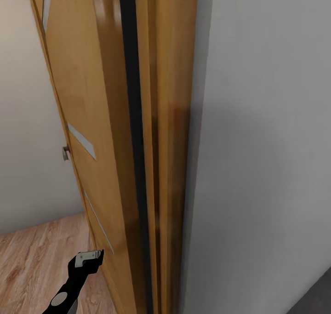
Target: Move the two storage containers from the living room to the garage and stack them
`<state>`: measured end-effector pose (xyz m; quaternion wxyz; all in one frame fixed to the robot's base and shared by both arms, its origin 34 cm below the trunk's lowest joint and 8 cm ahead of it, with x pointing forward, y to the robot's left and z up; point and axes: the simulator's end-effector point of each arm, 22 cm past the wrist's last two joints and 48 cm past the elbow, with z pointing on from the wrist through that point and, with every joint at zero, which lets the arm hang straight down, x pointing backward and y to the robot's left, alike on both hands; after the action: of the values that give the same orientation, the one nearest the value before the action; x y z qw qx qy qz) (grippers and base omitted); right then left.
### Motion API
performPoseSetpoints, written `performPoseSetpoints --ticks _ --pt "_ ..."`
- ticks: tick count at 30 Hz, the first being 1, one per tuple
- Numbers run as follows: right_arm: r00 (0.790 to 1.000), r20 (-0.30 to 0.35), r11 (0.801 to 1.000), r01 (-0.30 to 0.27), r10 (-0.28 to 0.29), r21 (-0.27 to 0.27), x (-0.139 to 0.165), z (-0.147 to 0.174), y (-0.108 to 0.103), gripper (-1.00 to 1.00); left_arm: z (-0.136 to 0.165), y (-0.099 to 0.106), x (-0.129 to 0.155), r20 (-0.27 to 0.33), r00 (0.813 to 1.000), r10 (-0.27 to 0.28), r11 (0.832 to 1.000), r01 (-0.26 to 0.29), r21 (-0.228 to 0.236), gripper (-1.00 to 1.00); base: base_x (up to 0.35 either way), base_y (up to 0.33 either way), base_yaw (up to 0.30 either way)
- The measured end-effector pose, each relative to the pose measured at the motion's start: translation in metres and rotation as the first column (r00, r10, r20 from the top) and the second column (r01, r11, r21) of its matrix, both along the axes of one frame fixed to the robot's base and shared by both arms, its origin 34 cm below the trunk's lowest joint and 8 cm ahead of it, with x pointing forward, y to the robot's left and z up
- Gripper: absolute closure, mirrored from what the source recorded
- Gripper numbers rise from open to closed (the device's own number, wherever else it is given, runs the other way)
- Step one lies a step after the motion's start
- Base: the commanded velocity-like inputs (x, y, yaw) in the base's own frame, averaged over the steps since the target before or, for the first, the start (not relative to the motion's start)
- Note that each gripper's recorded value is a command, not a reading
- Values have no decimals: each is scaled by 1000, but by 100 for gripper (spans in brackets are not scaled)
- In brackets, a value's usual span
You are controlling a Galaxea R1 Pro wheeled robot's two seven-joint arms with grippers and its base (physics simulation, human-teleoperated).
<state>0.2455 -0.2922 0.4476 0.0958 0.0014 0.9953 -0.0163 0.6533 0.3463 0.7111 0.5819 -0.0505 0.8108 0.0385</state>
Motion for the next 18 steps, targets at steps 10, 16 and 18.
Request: performPoseSetpoints --ticks 10,16,18 --pt "1000 0 1000 0 0 0 0 0 0 -100 0 0 0 1 1000 -1 1000 1 0 -100 14 0 0" --pt "1000 0 1000 0 0 0 0 0 0 -100 0 0 0 1 1000 -1 1000 1 0 -100 2 0 0" --pt "1000 0 1000 0 0 0 0 0 0 -100 0 0 0 1 1000 -1 1000 1 0 -100 0 0 0"
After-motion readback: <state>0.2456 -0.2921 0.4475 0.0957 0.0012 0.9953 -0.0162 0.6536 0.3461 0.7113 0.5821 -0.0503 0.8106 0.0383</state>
